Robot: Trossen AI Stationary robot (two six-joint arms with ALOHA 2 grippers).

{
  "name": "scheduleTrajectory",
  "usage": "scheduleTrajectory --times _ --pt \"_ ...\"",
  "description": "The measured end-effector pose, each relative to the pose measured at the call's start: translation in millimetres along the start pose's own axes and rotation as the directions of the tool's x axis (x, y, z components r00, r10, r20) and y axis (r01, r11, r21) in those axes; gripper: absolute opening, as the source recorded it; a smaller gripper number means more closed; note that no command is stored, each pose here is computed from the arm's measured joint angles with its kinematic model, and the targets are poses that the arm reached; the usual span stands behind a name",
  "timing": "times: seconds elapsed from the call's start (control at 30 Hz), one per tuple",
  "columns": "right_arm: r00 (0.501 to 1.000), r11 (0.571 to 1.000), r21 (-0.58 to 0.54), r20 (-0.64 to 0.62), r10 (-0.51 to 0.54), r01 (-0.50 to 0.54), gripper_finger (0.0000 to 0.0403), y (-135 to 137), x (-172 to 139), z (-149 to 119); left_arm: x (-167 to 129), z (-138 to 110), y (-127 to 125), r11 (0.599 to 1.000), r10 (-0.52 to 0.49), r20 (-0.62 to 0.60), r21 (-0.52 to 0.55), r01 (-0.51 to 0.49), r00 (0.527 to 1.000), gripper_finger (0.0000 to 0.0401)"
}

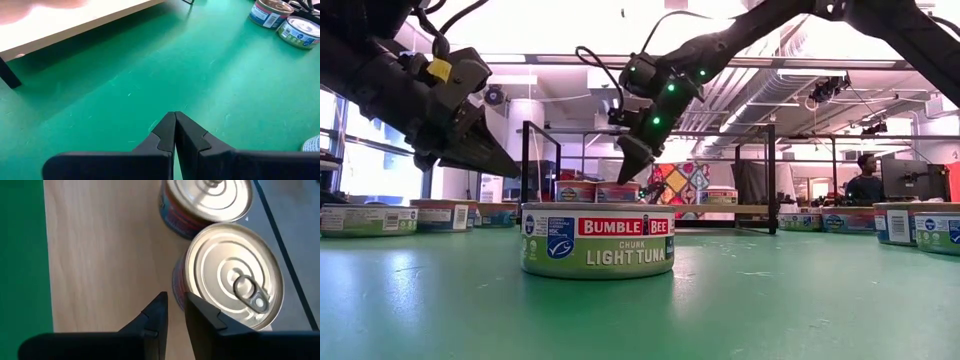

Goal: Stack canned seafood by type on shelf
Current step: Put the blue pink tuna can on the shelf, then put the green white tuna can on the shelf

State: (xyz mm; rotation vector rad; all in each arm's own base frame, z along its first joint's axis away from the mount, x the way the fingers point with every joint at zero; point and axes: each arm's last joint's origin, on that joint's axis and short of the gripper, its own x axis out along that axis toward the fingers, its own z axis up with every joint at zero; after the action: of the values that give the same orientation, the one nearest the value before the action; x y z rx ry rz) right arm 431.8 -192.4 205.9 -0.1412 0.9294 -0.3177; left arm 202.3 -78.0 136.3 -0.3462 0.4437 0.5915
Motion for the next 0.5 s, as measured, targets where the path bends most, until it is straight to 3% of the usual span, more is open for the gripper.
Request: scheduleTrajectory --times 0.33,0.5 --pt "1.0 1.0 -0.009 0.008 -0.023 0.023 0.0055 3.8 -7.3 4.5 0.0 0.0 -0.1 1.0 -0.001 0.0 0.0 0.001 1.0 0.0" --pt "0.998 0.996 -0.08 0.044 0.033 -0.029 0.0033 42.7 -29.2 21.1 -3.0 -2.2 -2.5 1.0 -0.022 -0.007 0.008 0.022 1.0 0.0"
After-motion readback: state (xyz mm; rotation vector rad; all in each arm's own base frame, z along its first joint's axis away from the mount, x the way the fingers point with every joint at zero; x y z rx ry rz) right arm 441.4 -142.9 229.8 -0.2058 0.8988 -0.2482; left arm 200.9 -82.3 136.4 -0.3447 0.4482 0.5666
